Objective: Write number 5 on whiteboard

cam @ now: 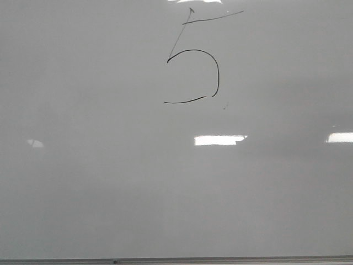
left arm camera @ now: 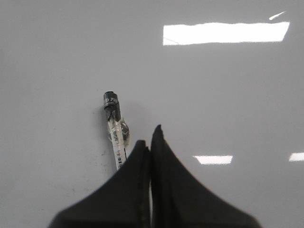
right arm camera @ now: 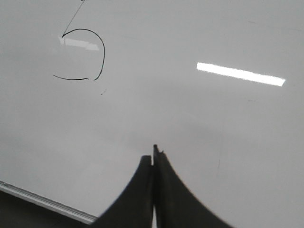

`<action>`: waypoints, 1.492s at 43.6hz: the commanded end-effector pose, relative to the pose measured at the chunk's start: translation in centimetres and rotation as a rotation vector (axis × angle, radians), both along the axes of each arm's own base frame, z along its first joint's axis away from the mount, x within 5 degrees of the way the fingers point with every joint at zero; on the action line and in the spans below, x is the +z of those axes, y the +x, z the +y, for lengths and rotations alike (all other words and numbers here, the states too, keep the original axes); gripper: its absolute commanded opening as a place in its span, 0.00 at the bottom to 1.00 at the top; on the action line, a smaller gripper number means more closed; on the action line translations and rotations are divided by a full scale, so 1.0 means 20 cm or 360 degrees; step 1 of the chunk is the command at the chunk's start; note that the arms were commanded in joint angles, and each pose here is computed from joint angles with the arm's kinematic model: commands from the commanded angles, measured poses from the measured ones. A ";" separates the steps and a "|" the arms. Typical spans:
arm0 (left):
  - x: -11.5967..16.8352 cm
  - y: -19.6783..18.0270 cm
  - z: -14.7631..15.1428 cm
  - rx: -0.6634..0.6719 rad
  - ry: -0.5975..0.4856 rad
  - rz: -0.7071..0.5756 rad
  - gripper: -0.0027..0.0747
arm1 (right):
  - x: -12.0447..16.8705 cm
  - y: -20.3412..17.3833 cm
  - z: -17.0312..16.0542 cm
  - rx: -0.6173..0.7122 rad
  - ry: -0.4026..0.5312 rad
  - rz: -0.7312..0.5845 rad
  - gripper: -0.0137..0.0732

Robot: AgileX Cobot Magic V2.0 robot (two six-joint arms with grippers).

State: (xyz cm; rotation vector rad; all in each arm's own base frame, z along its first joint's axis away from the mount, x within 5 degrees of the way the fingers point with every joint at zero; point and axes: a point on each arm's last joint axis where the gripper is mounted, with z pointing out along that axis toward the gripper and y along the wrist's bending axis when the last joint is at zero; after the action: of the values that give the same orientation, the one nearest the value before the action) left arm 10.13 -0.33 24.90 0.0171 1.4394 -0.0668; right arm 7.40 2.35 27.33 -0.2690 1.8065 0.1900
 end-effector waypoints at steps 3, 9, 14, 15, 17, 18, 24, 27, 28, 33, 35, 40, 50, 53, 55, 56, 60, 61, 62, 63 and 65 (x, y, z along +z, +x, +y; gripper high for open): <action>0.08 0.00 -0.01 -0.0051 -0.0050 -0.0142 0.01 | 0.08 0.01 -0.01 -0.0059 0.0052 -0.0140 0.09; 0.08 0.00 -0.01 -0.0051 -0.0050 -0.0142 0.01 | 0.08 0.01 -0.01 -0.0059 0.0052 -0.0140 0.09; 0.08 0.00 -0.01 -0.0051 -0.0050 -0.0142 0.01 | 0.08 0.01 -0.01 -0.0059 0.0052 -0.0140 0.09; 0.08 0.00 -0.01 -0.0051 -0.0050 -0.0142 0.01 | 0.08 0.01 -0.01 -0.0059 0.0052 -0.0140 0.09; 0.08 0.00 -0.01 -0.0051 -0.0050 -0.0142 0.01 | 0.08 0.01 -0.01 -0.0059 0.0052 -0.0140 0.09; 0.08 0.00 -0.01 -0.0051 -0.0050 -0.0142 0.01 | 0.08 0.01 -0.01 -0.0059 0.0052 -0.0140 0.09; 0.07 0.00 -0.01 -0.0051 -0.0050 -0.0139 0.01 | 0.08 0.01 -0.01 -0.0059 0.0052 -0.0140 0.09; 0.07 0.00 -0.01 -0.0049 -0.0051 -0.0132 0.01 | 0.08 0.01 -0.01 -0.0059 0.0052 -0.0140 0.09; 0.06 0.00 -0.01 -0.0049 -0.0051 -0.0129 0.01 | 0.08 0.01 -0.01 -0.0059 0.0052 -0.0140 0.09; 0.04 -0.01 0.00 -0.0013 -0.0036 -0.0080 0.01 | 0.08 0.01 -0.01 -0.0058 0.0052 -0.0139 0.09; 0.04 -0.03 0.01 0.0036 -0.0077 -0.0078 0.01 | 0.08 0.01 -0.01 -0.0058 0.0052 -0.0139 0.09; 0.03 -0.08 0.04 0.0155 -0.0078 -0.0055 0.01 | 0.08 0.01 -0.01 -0.0058 0.0052 -0.0139 0.09; -0.03 -0.20 0.02 0.0128 0.0158 0.0075 0.01 | 0.08 0.01 -0.01 -0.0058 0.0052 -0.0139 0.09; -0.05 -0.23 0.02 0.0110 0.0182 0.0104 0.01 | 0.08 0.01 -0.01 -0.0058 0.0052 -0.0139 0.09; -0.08 -0.24 0.01 0.0105 0.0192 0.0108 0.01 | 0.08 0.01 -0.01 -0.0058 0.0052 -0.0139 0.09; -0.10 -0.24 0.01 0.0103 0.0184 0.0105 0.01 | 0.08 0.01 -0.01 -0.0058 0.0052 -0.0139 0.09; -0.17 -0.24 0.02 0.0116 0.0164 0.0110 0.01 | 0.08 0.01 -0.01 -0.0058 0.0052 -0.0138 0.09; -0.18 -0.24 0.02 0.0121 0.0164 0.0120 0.01 | 0.08 0.01 -0.01 -0.0057 0.0051 -0.0134 0.09; -0.20 -0.23 0.02 0.0120 0.0150 0.0135 0.01 | 0.07 0.01 -0.01 -0.0056 0.0051 -0.0131 0.09; -0.22 -0.23 0.02 0.0126 0.0139 0.0153 0.01 | 0.07 0.01 -0.01 -0.0056 0.0051 -0.0131 0.09; -0.24 -0.23 0.02 0.0118 0.0125 0.0214 0.01 | 0.07 0.01 -0.01 -0.0055 0.0051 -0.0130 0.09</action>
State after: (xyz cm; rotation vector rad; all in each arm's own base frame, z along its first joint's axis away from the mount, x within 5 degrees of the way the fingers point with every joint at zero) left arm 5.61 -0.02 19.60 0.0610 1.6505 0.0676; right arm 7.40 2.35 27.33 -0.2690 1.8065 0.1900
